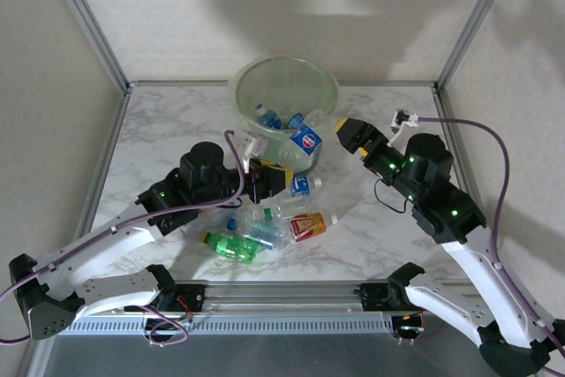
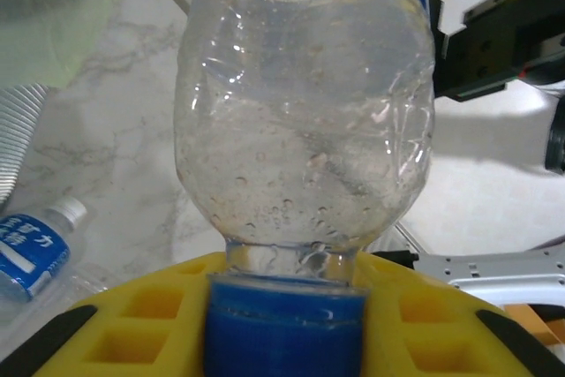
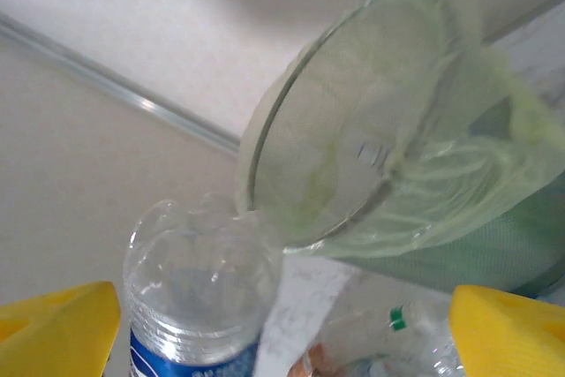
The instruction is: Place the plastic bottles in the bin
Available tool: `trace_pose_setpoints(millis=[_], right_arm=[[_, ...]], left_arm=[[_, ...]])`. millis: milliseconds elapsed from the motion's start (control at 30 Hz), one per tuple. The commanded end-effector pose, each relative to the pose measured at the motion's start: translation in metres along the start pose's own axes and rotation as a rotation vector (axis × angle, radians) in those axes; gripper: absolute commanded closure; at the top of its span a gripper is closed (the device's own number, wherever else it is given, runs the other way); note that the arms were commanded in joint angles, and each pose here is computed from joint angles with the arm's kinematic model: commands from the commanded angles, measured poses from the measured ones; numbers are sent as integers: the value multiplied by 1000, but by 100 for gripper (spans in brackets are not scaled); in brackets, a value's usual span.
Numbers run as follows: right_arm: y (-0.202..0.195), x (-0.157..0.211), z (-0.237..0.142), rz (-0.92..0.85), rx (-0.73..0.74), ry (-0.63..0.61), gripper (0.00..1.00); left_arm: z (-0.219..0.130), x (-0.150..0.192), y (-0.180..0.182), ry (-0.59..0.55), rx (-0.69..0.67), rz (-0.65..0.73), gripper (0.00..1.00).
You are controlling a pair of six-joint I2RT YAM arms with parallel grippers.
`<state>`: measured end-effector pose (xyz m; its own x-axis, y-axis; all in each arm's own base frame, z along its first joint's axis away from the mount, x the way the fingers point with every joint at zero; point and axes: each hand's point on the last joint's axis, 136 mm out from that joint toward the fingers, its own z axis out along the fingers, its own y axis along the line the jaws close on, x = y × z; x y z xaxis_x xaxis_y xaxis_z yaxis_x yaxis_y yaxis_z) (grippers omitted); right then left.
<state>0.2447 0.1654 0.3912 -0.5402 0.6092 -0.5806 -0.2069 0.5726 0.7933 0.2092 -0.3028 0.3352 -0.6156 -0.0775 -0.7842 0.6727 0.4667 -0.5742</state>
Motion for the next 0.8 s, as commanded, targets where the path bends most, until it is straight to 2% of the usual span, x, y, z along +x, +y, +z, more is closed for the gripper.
trace_pose_setpoints(millis=[0, 133, 300, 400, 567, 767], right_arm=[[-25, -11, -16, -43, 146, -65, 4], [-35, -8, -22, -34, 175, -70, 4], [-45, 1, -23, -15, 178, -63, 4], [-50, 6, -21, -3, 175, -52, 4], [-59, 13, -21, 5, 192, -42, 4], [-69, 20, -21, 14, 209, -32, 4]], left_arm=[[-21, -44, -9, -116, -44, 81, 69], [-30, -86, 0, -187, -133, 69, 75], [-26, -127, 22, -267, -289, 36, 71], [-23, -146, 56, -283, -455, 3, 71], [-5, -153, 87, -230, -546, -1, 72], [18, -144, 118, -169, -607, -8, 74]])
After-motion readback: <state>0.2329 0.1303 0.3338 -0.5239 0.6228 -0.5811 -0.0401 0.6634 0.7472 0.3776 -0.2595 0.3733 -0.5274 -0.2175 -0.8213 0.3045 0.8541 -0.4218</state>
